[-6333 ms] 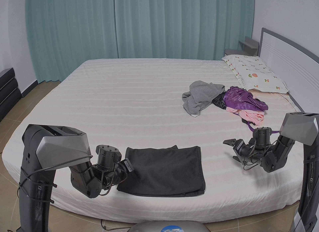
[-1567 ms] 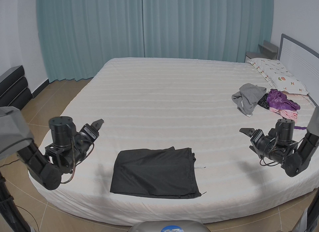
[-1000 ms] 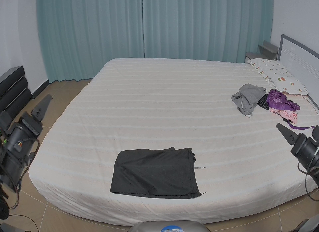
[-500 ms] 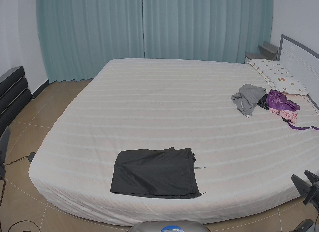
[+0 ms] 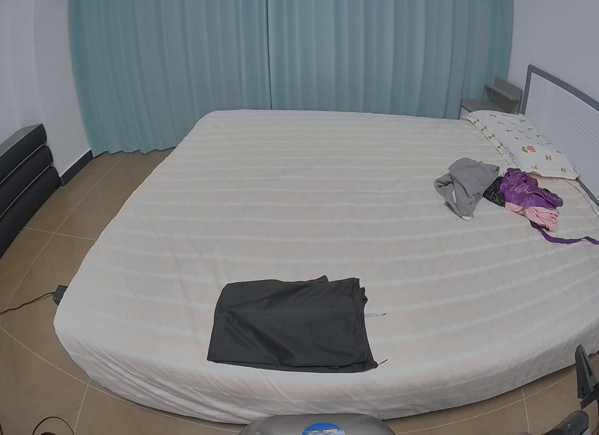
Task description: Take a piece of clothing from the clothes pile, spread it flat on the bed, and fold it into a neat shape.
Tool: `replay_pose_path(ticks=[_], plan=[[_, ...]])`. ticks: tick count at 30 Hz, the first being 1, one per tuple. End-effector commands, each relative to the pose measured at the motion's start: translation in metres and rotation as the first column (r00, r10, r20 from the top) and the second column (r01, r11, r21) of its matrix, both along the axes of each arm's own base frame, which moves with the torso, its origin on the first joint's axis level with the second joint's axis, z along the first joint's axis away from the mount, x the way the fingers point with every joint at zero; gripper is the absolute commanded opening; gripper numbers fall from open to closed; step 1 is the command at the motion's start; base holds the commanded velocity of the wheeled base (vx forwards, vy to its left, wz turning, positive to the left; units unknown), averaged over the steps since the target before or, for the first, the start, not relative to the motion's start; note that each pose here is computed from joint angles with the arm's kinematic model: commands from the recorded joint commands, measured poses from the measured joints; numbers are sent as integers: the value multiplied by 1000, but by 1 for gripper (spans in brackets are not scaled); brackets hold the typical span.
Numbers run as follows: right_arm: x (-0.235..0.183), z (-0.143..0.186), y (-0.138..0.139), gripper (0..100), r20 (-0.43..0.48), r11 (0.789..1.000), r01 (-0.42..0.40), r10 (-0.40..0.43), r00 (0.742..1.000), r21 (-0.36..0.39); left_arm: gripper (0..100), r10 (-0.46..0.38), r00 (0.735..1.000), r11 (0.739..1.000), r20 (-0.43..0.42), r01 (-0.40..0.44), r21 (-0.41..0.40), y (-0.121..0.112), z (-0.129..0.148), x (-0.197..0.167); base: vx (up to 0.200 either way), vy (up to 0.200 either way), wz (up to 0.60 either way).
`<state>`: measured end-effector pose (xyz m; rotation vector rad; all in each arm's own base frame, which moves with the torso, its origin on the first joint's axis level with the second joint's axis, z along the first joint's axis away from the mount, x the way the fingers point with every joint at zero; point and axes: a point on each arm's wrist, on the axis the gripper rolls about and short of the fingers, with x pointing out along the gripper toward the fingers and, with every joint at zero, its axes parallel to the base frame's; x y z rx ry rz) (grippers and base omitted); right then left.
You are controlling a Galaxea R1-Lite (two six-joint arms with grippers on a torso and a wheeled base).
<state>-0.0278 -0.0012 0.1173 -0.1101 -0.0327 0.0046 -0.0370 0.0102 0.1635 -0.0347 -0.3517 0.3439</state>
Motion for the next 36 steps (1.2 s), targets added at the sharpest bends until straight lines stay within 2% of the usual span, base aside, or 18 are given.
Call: replay_pose_path(ticks=[1, 6, 9, 10, 11, 15, 17, 20, 21, 22, 26, 36], plan=[[-4, -14, 1, 100, 61, 999, 29, -26, 998, -43, 100, -14, 998, 999, 53, 12, 43, -3, -12, -14, 0, 0, 0], [2, -20, 1, 100, 152, 998, 33, -24, 988, -60, 100, -23, 1000, 999, 18, 22, 46, -3, -22, -8, 0, 0, 0], [3, -20, 1, 100, 184, 996, 39, -24, 983, -79, 100, -72, 997, 995, 9, 72, 75, -5, -33, -1, 0, 0, 0], [3, -20, 1, 100, 184, 996, 41, -26, 983, -78, 100, -75, 997, 994, 12, 74, 78, -5, -34, 0, 0, 0, 0], [3, -20, 1, 100, 186, 996, 46, -32, 982, -71, 100, -108, 993, 990, 56, 102, 102, -6, -42, 4, 0, 0, 0], [4, -24, 1, 100, 138, 998, 43, -36, 990, -50, 100, -147, 988, 982, 54, 140, 125, -7, -44, 5, 0, 0, 0], [5, -34, 1, 100, 48, 998, 39, -37, 998, -45, 100, -160, 987, 980, 16, 157, 120, -7, -47, 7, 0, 0, 0], [5, -34, 1, 100, 45, 999, 37, -35, 998, -36, 100, -182, 975, 977, -123, 194, 91, -7, -61, 11, 0, 0, 0], [5, -34, 1, 100, 45, 999, 37, -35, 998, -36, 100, -182, 975, 977, -129, 195, 90, -7, -62, 11, 0, 0, 0], [5, -34, 1, 100, 45, 999, 36, -35, 998, -32, 100, -184, 961, 976, -208, 203, 73, -7, -70, 13, 0, 0, 0], [5, -34, 1, 100, 41, 999, 41, -40, 998, -8, 100, -197, 929, 975, -314, 220, 37, -8, -82, 15, 0, 0, 0], [4, -34, 1, 100, 32, 999, 41, -41, 999, 17, 100, -249, 919, 966, -306, 256, -15, -8, -83, 15, 0, 0, 0]])
